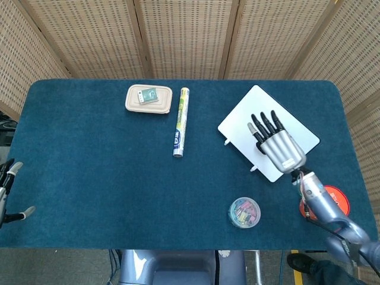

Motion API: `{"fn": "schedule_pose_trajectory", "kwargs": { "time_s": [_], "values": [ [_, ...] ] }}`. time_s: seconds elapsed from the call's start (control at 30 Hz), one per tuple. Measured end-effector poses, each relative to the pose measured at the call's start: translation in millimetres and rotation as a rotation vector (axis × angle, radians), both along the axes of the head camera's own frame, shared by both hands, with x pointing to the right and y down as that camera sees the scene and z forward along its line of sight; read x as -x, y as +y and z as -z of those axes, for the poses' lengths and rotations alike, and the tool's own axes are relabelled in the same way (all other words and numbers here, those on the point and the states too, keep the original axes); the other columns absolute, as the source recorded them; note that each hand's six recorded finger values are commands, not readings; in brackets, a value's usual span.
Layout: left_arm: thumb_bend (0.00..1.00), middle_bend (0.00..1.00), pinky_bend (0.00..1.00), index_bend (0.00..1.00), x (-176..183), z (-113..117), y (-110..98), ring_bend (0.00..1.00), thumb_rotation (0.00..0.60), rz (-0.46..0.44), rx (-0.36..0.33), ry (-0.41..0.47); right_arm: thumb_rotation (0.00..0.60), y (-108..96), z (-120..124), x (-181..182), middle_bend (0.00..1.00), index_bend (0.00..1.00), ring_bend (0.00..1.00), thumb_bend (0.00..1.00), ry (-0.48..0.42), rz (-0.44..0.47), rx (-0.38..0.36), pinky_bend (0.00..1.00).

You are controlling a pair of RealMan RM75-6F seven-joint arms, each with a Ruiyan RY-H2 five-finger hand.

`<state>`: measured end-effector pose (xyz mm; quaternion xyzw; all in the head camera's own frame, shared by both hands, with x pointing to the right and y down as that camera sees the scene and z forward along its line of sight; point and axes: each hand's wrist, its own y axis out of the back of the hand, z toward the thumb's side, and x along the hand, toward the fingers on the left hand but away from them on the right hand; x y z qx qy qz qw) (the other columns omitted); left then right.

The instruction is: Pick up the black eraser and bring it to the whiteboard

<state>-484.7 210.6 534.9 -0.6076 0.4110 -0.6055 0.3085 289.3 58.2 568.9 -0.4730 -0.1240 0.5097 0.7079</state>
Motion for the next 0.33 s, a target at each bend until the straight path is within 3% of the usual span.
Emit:
{"fn": "schedule_pose_trajectory", "kwargs": {
  "time_s": [0.17,0.33],
  "values": [
    [0.00,0.00,0.00,0.00,3,3,2,0.00,0.600,0.002,0.001,0.012,0.600,21,34,-43,0.00,0.00,0.00,0.00,-0.146,-0.144,0.023,0.02],
    [0.00,0.00,0.00,0.00,4,6,5,0.00,0.600,-0.009,-0.006,0.026,0.600,56,45,-83,0.00,0.00,0.00,0.00,-0.309,-0.320,0.092,0.00]
  ]
}}
